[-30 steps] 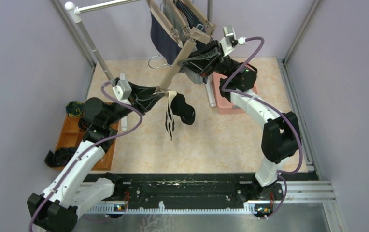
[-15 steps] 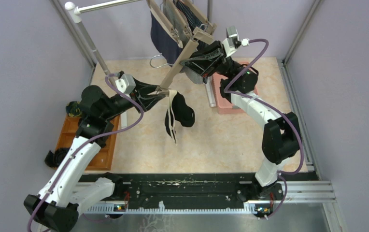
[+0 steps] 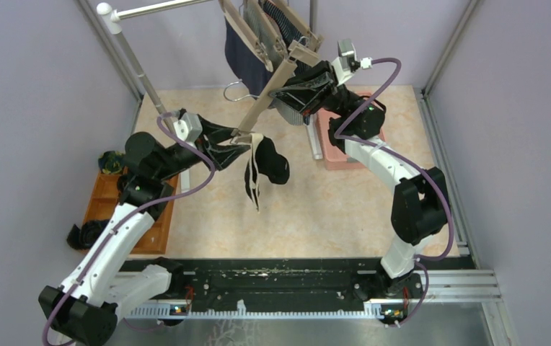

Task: Remove the underwear clipped to the hanger
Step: Remove the underwear from the hanger.

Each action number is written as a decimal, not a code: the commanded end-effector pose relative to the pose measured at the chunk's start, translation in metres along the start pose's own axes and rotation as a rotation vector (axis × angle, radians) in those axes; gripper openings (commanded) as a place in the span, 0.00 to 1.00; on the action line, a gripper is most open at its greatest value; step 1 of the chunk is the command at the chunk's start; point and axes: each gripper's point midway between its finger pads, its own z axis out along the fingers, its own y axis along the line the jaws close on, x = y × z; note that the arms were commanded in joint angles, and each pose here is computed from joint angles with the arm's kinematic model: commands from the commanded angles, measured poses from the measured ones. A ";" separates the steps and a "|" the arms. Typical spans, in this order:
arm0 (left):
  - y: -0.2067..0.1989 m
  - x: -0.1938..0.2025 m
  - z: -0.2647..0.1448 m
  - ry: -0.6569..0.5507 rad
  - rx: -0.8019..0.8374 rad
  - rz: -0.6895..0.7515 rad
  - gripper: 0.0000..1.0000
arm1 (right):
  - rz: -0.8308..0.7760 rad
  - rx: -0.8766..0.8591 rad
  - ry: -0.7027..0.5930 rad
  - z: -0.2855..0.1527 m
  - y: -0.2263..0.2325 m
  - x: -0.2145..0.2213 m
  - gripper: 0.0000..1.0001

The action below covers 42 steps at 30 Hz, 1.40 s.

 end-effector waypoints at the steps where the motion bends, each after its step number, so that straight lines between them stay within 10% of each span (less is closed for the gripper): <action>1: -0.008 -0.013 0.002 -0.055 0.039 0.017 0.52 | -0.088 -0.046 -0.065 0.010 0.016 -0.028 0.00; 4: -0.007 -0.013 0.003 -0.061 0.041 0.016 0.43 | -0.084 -0.043 -0.063 0.009 0.015 -0.026 0.00; 9: -0.006 -0.012 0.005 -0.080 0.048 0.019 0.00 | -0.084 -0.041 -0.063 0.009 0.014 -0.026 0.00; 17: -0.004 -0.013 0.004 -0.069 0.049 0.028 0.01 | -0.084 -0.039 -0.058 0.009 0.014 -0.025 0.00; 21: 0.004 -0.013 0.002 -0.071 -0.016 0.009 0.91 | -0.082 -0.038 -0.053 0.009 0.013 -0.024 0.00; 22: 0.002 -0.014 0.001 -0.074 -0.008 0.016 0.98 | -0.080 -0.036 -0.051 0.008 0.013 -0.024 0.00; 32: 0.012 -0.041 0.002 -0.154 -0.070 0.032 0.99 | -0.075 -0.036 -0.040 0.008 0.013 -0.022 0.00; 34: 0.017 -0.045 0.002 -0.162 -0.093 0.030 0.98 | -0.073 -0.034 -0.037 0.008 0.012 -0.021 0.00; 39: 0.024 -0.050 0.008 -0.172 -0.109 0.001 0.38 | -0.072 -0.034 -0.020 0.009 0.012 -0.015 0.00; 42: 0.023 -0.053 0.011 -0.175 -0.087 -0.007 0.36 | -0.074 -0.033 -0.013 0.010 0.013 -0.013 0.00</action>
